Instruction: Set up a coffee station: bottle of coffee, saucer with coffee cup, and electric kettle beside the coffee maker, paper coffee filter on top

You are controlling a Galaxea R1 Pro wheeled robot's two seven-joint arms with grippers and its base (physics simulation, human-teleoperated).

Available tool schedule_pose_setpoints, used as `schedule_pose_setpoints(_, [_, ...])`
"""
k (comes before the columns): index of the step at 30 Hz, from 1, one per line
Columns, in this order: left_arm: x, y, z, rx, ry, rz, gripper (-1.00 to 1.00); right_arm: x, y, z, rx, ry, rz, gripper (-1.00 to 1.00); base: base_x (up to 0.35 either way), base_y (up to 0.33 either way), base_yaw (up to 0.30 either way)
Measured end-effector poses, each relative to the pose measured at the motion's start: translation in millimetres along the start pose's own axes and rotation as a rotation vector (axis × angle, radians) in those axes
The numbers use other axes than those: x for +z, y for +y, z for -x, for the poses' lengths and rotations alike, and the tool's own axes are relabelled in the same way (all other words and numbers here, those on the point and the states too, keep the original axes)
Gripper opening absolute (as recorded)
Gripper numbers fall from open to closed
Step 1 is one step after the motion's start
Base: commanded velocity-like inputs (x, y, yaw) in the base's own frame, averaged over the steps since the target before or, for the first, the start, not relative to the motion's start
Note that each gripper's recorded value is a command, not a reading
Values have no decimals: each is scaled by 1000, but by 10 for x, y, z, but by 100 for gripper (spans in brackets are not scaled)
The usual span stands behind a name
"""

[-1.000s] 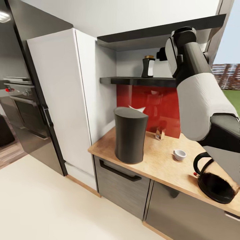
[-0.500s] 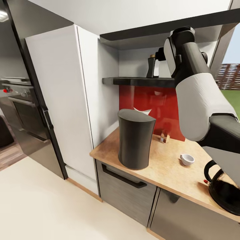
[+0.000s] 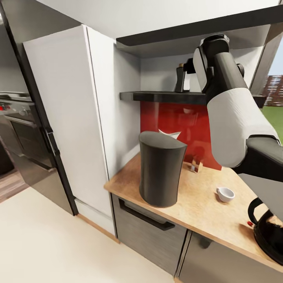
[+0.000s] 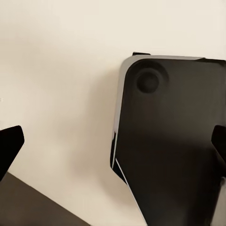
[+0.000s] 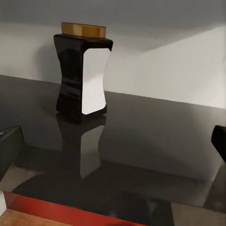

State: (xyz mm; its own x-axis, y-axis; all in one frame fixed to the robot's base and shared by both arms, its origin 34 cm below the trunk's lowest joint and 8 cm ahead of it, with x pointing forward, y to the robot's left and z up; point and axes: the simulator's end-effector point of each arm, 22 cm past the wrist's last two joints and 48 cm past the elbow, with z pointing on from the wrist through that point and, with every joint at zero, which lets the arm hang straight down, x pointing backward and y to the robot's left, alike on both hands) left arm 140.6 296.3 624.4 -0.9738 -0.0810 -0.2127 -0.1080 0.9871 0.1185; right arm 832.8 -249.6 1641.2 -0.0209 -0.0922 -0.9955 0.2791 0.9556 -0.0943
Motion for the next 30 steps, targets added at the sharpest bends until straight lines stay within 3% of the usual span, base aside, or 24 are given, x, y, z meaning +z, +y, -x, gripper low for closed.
schedule_pose_setpoints(16, [2,0,1,0,1,0,100,13,0,-8,-1,0,-1,100,221,0,0])
schedule_pose_setpoints(30, [1,-7,-3,0,2,-2,100,15,1,-6,-2,0,-2,100,107,0,0])
